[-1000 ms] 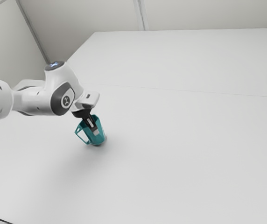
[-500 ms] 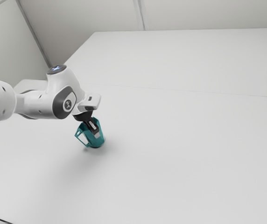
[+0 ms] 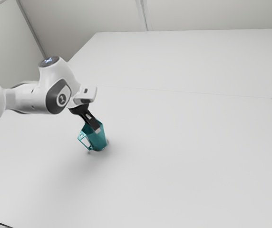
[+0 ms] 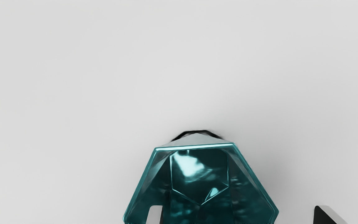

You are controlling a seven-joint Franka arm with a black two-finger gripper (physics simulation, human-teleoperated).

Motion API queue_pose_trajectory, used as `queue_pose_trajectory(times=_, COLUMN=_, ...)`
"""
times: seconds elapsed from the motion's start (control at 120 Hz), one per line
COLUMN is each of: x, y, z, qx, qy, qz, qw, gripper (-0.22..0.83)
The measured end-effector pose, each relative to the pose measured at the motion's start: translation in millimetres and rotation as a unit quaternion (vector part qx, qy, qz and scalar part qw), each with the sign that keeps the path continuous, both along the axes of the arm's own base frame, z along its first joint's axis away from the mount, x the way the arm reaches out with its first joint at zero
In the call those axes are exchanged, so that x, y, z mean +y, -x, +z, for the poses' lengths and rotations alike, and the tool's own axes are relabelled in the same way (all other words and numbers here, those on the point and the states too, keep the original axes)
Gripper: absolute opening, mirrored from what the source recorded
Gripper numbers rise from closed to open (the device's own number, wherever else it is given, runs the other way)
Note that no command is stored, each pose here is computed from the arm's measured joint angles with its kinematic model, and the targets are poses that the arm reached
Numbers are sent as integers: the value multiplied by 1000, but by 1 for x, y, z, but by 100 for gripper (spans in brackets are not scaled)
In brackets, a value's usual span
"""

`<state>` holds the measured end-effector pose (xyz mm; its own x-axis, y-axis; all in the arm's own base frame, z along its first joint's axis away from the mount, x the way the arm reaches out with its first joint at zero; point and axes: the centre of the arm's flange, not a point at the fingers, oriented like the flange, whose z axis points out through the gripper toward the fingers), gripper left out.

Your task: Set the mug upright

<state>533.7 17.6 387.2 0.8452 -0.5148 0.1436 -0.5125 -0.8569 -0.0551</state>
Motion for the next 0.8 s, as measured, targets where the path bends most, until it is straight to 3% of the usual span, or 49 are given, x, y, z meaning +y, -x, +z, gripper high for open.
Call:
queue_pose_trajectory(times=0.15, x=-1, y=-1, z=19, qx=-7, qy=-6, qz=-3, qw=1000, gripper=57)
queue_pose_trajectory(times=0.408, x=4, y=-24, z=98, qx=-25, qy=-5, qz=5, qw=1000, gripper=60)
queue_pose_trajectory(times=0.8, x=16, y=-36, z=190, qx=-4, qy=-19, qz=49, qw=999, gripper=61)
